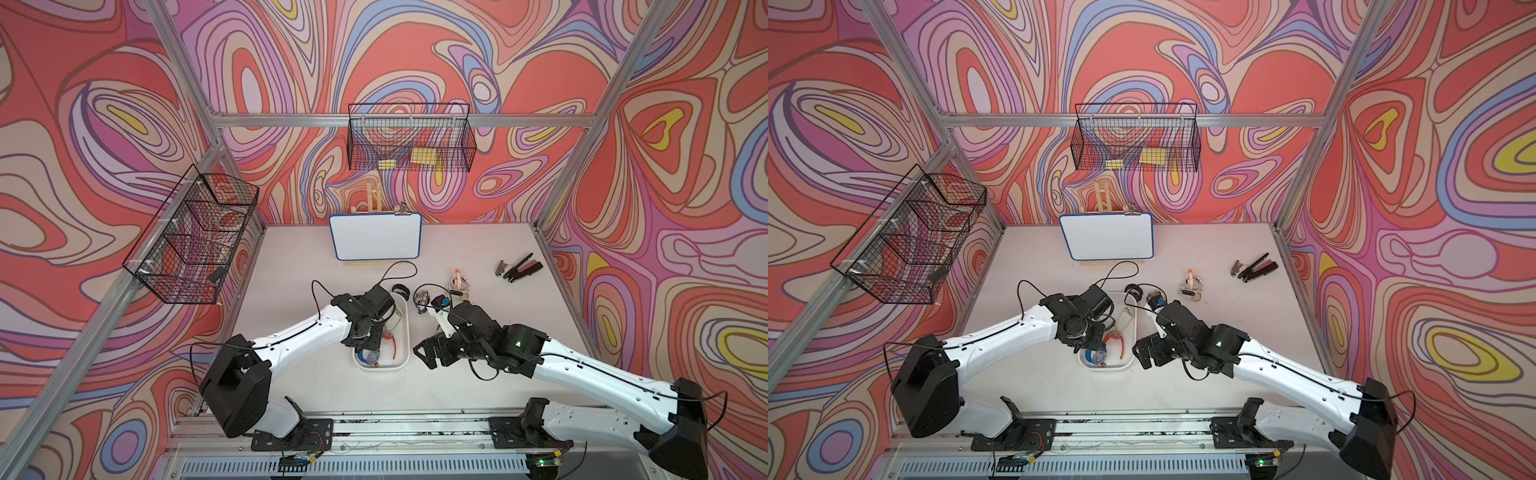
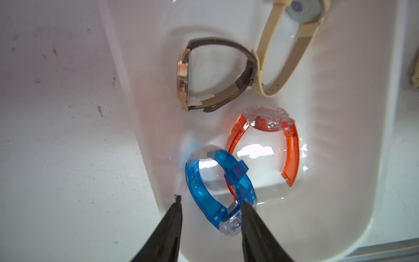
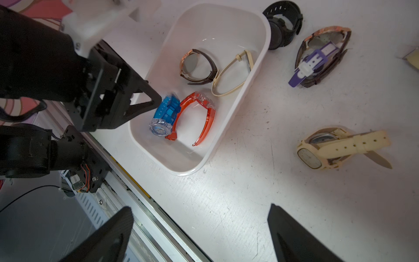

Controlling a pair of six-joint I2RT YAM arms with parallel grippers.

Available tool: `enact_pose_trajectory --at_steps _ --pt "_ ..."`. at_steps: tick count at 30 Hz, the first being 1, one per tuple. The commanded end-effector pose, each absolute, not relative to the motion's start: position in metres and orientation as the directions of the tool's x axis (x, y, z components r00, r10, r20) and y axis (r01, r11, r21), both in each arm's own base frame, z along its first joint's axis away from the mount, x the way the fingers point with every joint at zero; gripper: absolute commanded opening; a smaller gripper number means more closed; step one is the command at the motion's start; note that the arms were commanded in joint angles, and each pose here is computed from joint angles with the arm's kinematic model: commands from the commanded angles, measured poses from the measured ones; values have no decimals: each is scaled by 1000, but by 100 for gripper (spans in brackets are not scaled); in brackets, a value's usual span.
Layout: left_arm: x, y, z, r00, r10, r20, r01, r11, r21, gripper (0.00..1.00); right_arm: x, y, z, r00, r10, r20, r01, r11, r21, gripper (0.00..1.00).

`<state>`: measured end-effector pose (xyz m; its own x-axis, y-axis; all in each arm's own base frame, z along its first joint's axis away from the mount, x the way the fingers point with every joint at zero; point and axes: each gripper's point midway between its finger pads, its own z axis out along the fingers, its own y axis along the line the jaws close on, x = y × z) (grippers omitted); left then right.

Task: Put the watch into the storage box
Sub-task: Place the watch in the storage box.

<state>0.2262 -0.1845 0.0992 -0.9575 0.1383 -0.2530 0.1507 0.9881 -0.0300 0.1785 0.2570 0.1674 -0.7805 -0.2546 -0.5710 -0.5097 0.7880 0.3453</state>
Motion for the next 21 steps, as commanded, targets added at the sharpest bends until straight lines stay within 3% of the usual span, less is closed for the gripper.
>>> enact_pose_trajectory --at_steps 1,8,13,14,15,16,21 --pt "225 -184 125 -947 119 -298 138 990 -42 52 182 253 163 -794 -211 -570 -465 815 346 98" --pt "217 -226 175 -893 151 -425 273 931 -243 61 198 225 146 -854 -82 -513 -276 908 315 98" --pt "200 -261 209 -844 154 -514 407 807 -428 72 217 200 142 -881 100 -462 -124 894 431 98" --pt "195 -266 215 -833 153 -532 434 776 -457 75 220 198 140 -884 124 -450 -110 882 459 97" --pt "190 -272 221 -820 157 -551 464 745 -479 90 224 194 139 -884 151 -442 -92 872 480 97" --pt "185 -277 225 -808 162 -567 489 722 -490 99 227 191 136 -885 171 -432 -74 866 495 97" --pt "154 -292 236 -735 247 -631 610 648 -456 99 244 187 126 -885 266 -382 -20 798 603 96"
